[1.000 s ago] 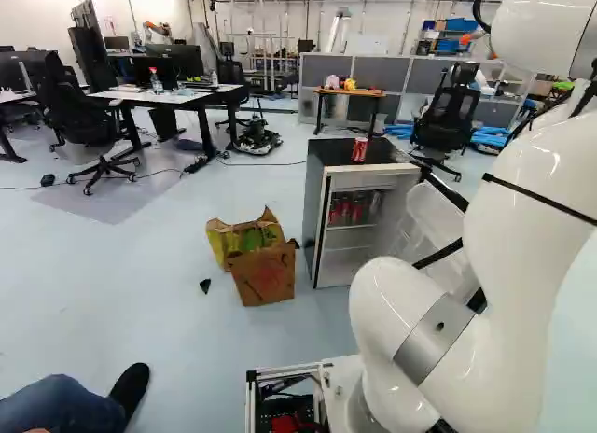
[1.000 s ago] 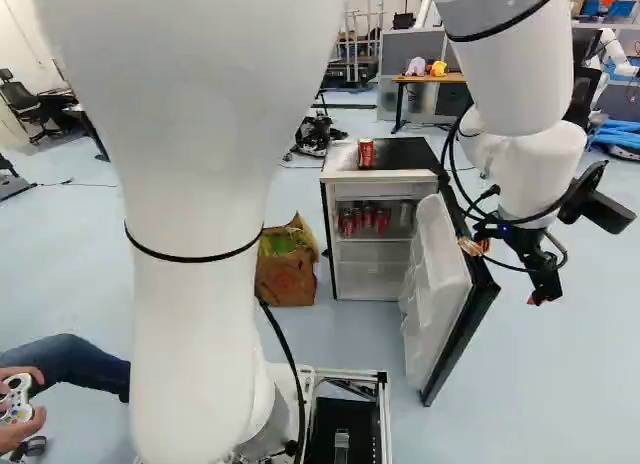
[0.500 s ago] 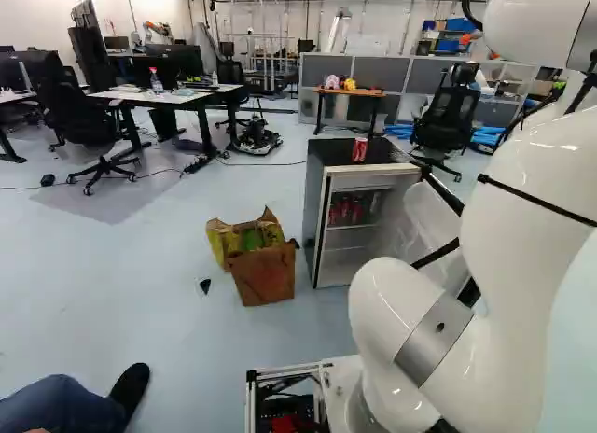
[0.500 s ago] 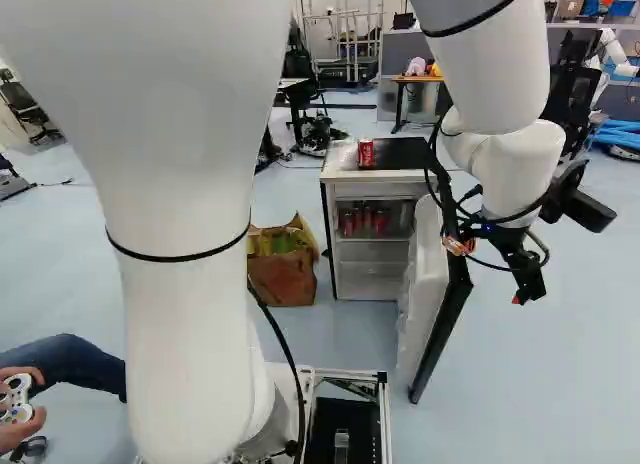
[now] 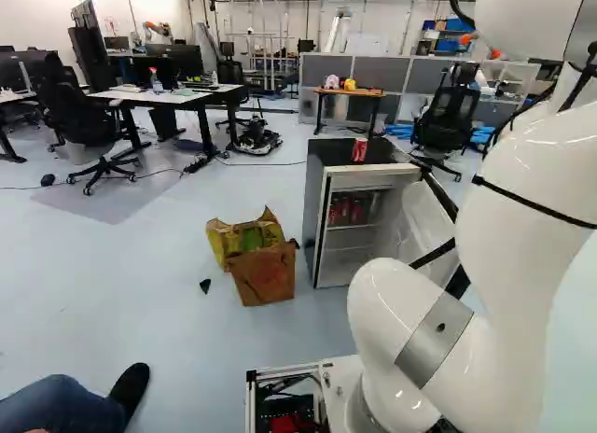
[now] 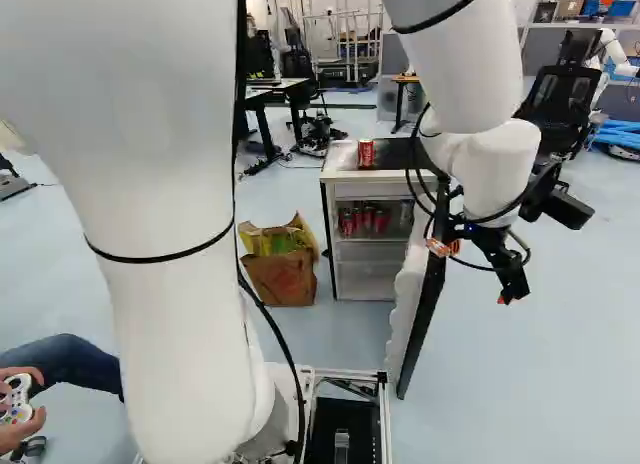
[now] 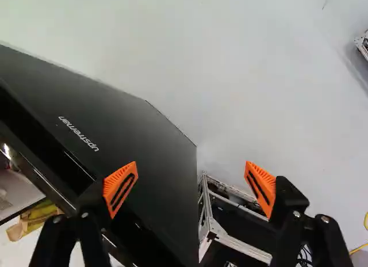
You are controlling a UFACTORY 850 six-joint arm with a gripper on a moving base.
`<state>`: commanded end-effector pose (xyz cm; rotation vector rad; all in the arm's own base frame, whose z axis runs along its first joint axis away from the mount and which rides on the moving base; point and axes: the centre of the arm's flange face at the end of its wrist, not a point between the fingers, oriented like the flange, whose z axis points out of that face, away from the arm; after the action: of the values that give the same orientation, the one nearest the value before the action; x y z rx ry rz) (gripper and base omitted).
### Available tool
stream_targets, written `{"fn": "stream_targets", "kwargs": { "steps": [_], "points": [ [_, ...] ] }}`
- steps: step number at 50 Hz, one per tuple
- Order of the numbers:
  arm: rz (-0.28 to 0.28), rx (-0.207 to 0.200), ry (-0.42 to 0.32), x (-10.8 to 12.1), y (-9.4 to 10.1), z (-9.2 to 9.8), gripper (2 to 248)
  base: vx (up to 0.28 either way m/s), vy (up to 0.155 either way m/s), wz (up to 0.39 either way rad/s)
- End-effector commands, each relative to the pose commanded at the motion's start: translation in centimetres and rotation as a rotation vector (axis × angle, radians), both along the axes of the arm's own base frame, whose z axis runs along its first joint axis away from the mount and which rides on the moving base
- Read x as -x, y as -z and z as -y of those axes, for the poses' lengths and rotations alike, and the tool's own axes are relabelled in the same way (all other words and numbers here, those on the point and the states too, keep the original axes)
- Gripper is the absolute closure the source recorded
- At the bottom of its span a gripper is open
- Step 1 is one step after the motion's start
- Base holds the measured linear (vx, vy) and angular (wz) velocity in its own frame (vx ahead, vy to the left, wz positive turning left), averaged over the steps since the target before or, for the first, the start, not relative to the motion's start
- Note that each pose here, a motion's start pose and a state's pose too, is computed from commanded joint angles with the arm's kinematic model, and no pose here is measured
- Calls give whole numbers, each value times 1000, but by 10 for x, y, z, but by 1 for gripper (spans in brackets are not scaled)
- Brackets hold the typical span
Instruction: Grab a drink from the fridge
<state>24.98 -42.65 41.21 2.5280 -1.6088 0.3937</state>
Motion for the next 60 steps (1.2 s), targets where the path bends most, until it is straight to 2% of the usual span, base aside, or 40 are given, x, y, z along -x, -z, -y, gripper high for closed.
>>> {"fn": "stream_targets", "kwargs": {
  "steps": [31, 60],
  "points": [
    [-30, 6, -93, -5, 0, -40, 3, 0, 0, 0],
    [-39, 47, -204, -16, 0, -76, 3, 0, 0, 0]
  ]
}}
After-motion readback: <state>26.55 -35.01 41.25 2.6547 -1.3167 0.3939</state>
